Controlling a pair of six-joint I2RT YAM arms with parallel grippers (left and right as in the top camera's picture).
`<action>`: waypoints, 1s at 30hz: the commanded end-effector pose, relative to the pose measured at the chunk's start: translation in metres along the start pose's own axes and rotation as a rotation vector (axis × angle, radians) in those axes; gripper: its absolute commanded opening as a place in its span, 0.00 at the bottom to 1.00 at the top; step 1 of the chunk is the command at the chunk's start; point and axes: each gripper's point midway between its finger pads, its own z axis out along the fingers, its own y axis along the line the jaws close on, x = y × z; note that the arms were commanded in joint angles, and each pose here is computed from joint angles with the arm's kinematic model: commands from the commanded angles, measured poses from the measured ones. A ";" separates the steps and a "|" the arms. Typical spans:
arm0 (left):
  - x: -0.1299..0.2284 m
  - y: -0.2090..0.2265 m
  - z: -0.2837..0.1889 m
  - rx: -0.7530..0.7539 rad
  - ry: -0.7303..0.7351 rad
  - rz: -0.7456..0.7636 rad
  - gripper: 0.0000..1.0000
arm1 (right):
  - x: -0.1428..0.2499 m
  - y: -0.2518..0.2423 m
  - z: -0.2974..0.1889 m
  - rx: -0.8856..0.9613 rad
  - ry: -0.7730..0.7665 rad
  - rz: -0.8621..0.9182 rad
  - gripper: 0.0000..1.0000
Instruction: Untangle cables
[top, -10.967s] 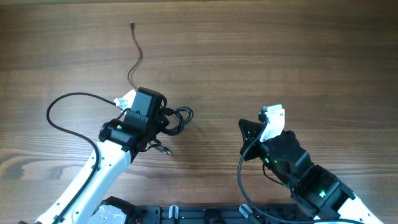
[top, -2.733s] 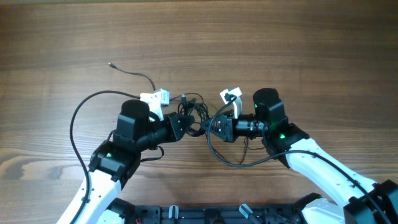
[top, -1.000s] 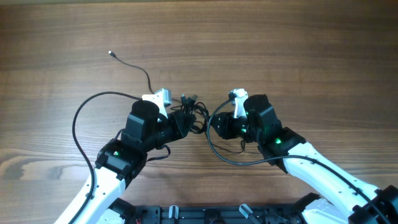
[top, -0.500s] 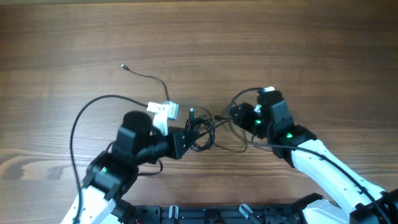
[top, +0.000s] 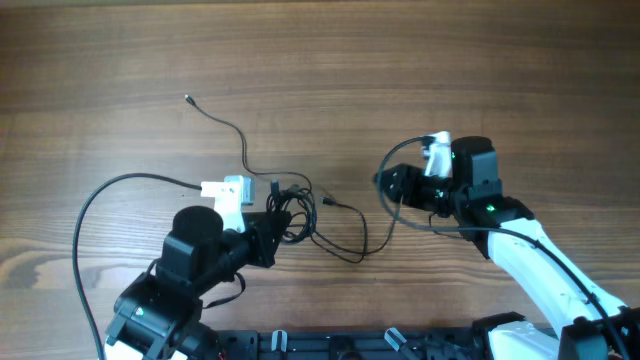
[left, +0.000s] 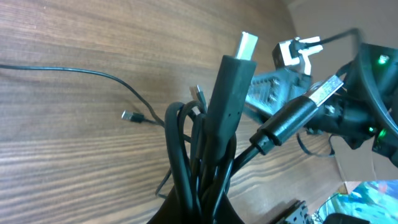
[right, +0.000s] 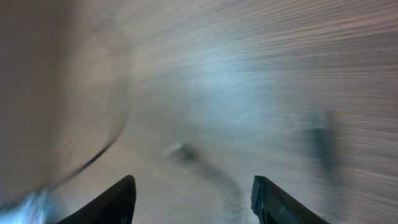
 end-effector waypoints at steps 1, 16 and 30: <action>-0.015 -0.003 0.009 0.001 -0.031 -0.007 0.04 | 0.041 0.087 -0.023 -0.487 0.204 -0.210 0.54; 0.004 -0.003 0.061 0.054 0.158 -0.090 0.04 | 0.028 0.078 0.036 -0.081 -0.019 -0.276 0.41; -0.052 0.023 0.031 -0.023 -0.093 -0.138 0.04 | 0.042 0.025 0.034 0.167 0.011 -0.046 0.05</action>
